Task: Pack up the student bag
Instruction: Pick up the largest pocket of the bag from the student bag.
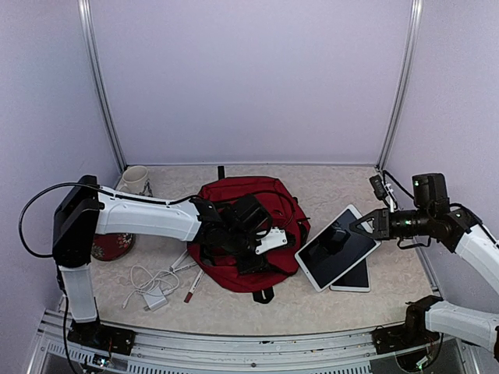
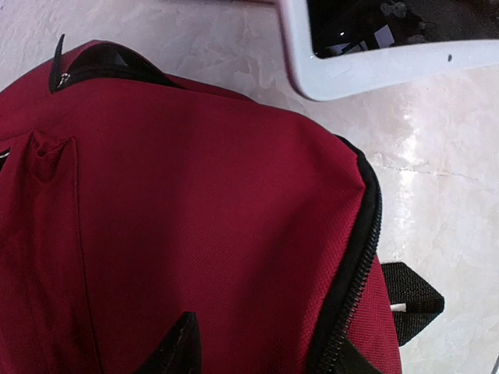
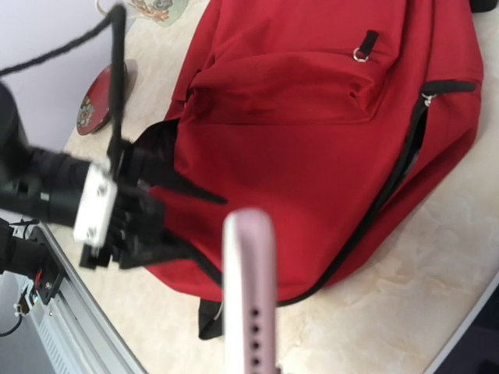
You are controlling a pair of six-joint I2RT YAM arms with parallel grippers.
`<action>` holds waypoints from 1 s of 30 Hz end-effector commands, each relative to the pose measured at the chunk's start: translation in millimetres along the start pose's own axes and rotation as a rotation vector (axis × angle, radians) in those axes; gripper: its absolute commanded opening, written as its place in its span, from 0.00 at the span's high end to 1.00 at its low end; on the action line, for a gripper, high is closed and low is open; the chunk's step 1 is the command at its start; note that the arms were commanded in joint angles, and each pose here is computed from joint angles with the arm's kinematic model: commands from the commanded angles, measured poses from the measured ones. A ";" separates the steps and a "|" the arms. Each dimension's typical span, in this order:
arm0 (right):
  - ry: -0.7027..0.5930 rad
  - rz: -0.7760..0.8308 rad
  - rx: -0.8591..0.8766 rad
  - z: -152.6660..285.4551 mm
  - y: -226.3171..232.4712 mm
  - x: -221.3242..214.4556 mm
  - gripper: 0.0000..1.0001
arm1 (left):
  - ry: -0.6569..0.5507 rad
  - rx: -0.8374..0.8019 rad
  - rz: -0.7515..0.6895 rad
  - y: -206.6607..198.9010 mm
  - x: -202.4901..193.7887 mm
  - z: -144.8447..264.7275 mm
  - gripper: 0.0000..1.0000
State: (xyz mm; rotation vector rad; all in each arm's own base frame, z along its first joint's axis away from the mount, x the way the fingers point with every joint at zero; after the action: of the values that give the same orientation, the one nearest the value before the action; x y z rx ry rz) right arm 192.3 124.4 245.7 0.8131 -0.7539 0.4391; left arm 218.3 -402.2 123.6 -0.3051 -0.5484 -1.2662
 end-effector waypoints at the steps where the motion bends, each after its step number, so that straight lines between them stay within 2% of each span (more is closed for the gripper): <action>1: -0.072 0.038 0.024 13.8 12.9 13.9 1.00 | -0.100 -0.090 0.013 -4.5 22.2 18.1 0.54; 3: -0.069 0.027 0.027 13.7 13.1 11.3 1.00 | -0.151 -0.093 0.019 -5.0 26.3 24.1 0.52; 4: -0.073 0.018 0.031 13.6 13.1 10.5 1.00 | -0.166 -0.057 0.030 -1.1 27.8 23.8 0.62; 6: -0.082 0.008 0.046 14.1 14.9 9.8 1.00 | -0.145 0.059 0.083 14.3 25.8 22.2 0.99; 9: -0.098 -0.003 0.054 16.7 17.8 10.7 1.00 | -0.125 0.081 0.134 28.3 22.8 25.7 1.00; 11: -0.106 -0.037 0.058 17.2 18.2 10.3 1.00 | -0.155 0.105 0.168 34.2 28.0 36.5 1.00; 14: -0.127 -0.134 0.100 9.0 12.7 0.3 1.00 | -0.295 0.165 0.245 42.3 49.3 74.7 1.00; 15: -0.173 -0.152 0.144 5.1 12.2 2.0 1.00 | -0.381 0.177 0.273 44.5 61.3 96.3 1.00; 16: -0.193 -0.236 0.198 -1.0 10.9 -2.7 1.00 | -0.436 0.182 0.293 44.8 68.2 111.6 1.00; 19: -0.257 -0.302 0.296 -14.4 13.7 -5.7 1.00 | -0.557 0.244 0.341 44.3 82.5 147.3 1.00; 23: -0.317 -0.325 0.188 -31.5 15.8 4.3 1.00 | -0.642 0.304 0.368 45.6 87.4 174.8 1.00; 27: -0.423 -0.474 0.095 -59.0 3.5 3.8 1.00 | -0.681 0.243 0.349 38.1 91.2 184.6 1.00; 30: -0.501 -0.531 -0.036 -89.8 -9.1 14.5 1.00 | -0.716 0.198 0.330 34.2 96.9 190.8 1.00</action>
State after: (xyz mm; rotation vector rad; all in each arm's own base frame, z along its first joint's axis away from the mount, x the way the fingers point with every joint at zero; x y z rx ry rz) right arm 202.9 179.9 184.3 1.0489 -0.7061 -0.0141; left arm 236.6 -369.3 320.8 -0.5500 -1.1333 -0.7434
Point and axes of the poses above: each gripper's point midway between its finger pads, its own z axis back along the fingers, its own y axis along the line the jaws close on, x = y × z, the point moved 6 cm from there along z, back along the fingers, and after that the axes turned 10 degrees about z, right-handed, at the moved point
